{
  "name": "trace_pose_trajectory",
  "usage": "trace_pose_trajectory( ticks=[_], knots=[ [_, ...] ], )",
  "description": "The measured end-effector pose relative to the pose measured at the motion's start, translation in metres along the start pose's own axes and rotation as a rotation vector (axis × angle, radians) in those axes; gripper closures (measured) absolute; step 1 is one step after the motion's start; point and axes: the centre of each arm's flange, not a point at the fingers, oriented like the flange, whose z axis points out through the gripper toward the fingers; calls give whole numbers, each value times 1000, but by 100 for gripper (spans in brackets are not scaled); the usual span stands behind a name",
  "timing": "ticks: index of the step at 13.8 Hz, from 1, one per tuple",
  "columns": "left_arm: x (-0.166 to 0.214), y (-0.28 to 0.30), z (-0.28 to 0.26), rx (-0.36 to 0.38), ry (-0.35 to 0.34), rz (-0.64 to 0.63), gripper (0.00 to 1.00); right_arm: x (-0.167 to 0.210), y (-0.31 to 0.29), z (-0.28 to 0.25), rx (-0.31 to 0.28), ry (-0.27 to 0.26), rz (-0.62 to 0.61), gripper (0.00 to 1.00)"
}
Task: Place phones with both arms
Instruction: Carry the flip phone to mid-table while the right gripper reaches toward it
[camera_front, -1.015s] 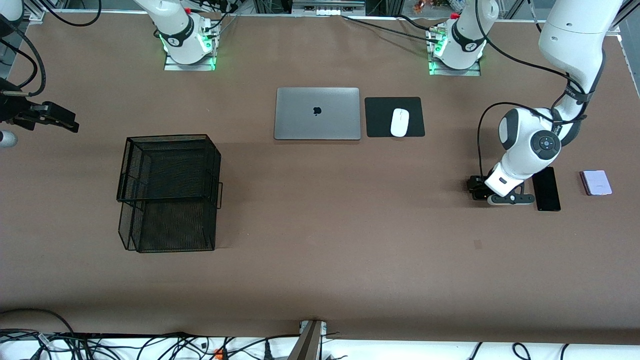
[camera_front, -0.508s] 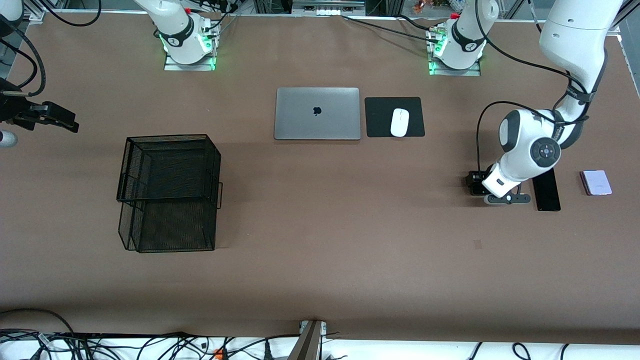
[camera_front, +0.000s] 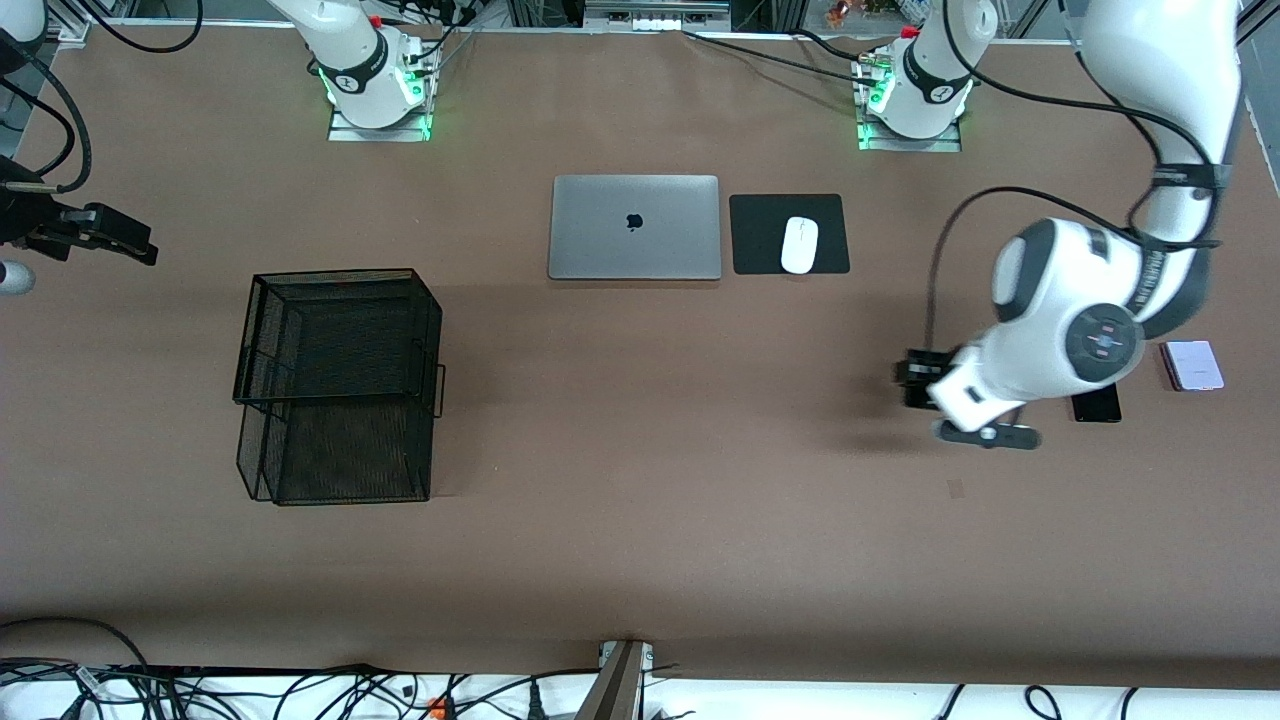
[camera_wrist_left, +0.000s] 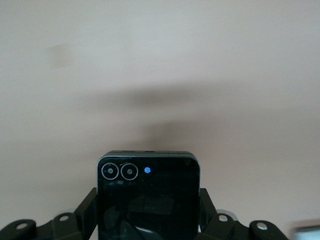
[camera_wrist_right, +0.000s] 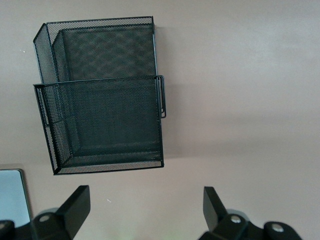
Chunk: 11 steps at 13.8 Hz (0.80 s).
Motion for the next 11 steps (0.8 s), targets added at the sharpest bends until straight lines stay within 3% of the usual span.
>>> trace_pose_trajectory(
  ticks=[2, 5, 8, 11],
  knots=[
    [-8, 91, 20, 0, -1, 2, 20, 0, 0, 0, 0, 0, 0, 0],
    [-22, 211, 71, -47, 80, -57, 20, 0, 0, 0, 0, 0, 0, 0],
    [-34, 262, 133, -74, 85, -122, 20, 0, 0, 0, 0, 0, 0, 0],
    [-44, 282, 174, -46, 92, -146, 20, 0, 0, 0, 0, -1, 0, 0]
  ],
)
